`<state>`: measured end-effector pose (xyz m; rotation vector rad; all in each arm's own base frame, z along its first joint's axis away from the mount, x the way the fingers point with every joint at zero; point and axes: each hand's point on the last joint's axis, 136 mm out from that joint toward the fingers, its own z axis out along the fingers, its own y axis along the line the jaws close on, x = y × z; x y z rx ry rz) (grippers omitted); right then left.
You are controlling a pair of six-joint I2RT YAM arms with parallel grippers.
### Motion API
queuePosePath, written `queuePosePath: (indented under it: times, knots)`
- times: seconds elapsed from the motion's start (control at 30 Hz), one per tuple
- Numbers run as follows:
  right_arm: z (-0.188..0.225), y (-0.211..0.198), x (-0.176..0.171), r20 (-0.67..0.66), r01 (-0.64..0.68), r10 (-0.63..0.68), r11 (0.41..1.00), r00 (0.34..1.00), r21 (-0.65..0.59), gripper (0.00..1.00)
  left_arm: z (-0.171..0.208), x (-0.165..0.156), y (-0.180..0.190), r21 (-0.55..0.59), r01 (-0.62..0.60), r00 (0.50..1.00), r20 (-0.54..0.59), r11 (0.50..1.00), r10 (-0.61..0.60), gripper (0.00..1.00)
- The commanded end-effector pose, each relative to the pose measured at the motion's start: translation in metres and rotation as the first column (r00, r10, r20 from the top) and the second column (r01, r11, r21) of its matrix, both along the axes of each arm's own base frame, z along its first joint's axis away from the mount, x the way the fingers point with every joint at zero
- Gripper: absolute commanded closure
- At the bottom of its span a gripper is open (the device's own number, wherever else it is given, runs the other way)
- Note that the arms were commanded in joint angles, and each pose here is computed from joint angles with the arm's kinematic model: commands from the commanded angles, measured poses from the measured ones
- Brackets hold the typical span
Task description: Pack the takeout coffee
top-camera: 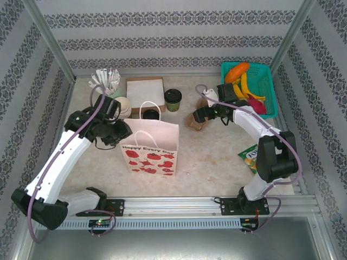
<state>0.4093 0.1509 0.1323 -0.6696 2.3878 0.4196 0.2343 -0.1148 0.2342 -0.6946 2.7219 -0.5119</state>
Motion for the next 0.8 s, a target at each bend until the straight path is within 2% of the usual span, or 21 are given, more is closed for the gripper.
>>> queuePosePath:
  times: [0.0,0.1,0.2,0.27,0.37,0.47,0.57,0.67,0.77]
  knots:
    - [-0.011,-0.002,-0.004,-0.035,-0.16,0.158,0.983,0.987,-0.087,0.05,0.013,0.004,-0.003,0.058,0.14,0.987,0.077,0.988,-0.144,0.44]
    - [-0.024,-0.008,-0.001,-0.097,-0.214,0.203,0.968,0.974,-0.134,0.08,0.028,-0.001,-0.002,0.128,0.293,0.941,0.136,0.947,-0.31,0.19]
    - [-0.035,-0.011,0.001,-0.152,-0.272,0.248,0.947,0.957,-0.171,0.09,0.049,0.0,0.004,0.229,0.376,0.879,0.22,0.898,-0.424,0.02]
    - [-0.04,-0.012,0.004,-0.173,-0.301,0.27,0.935,0.947,-0.187,0.09,0.066,0.006,0.001,0.292,0.435,0.81,0.286,0.852,-0.512,0.0]
    - [-0.043,-0.01,0.009,-0.176,-0.326,0.295,0.926,0.939,-0.189,0.09,0.093,0.022,-0.011,0.404,0.504,0.662,0.386,0.763,-0.642,0.0]
    - [-0.042,-0.005,0.009,-0.176,-0.362,0.333,0.915,0.927,-0.176,0.09,0.104,0.044,-0.022,0.526,0.542,0.522,0.401,0.655,-0.753,0.0]
    - [-0.044,-0.001,0.006,-0.179,-0.419,0.388,0.887,0.904,-0.195,0.09,0.101,0.061,-0.035,0.61,0.612,0.381,0.331,0.504,-0.863,0.0]
    - [-0.042,0.003,0.008,-0.178,-0.448,0.417,0.869,0.892,-0.209,0.09,0.094,0.069,-0.05,0.645,0.673,0.241,0.272,0.362,-0.932,0.0]
    - [-0.04,0.006,0.011,-0.173,-0.454,0.425,0.868,0.889,-0.203,0.09,0.084,0.06,-0.071,0.648,0.731,0.037,0.275,0.214,-0.961,0.0]
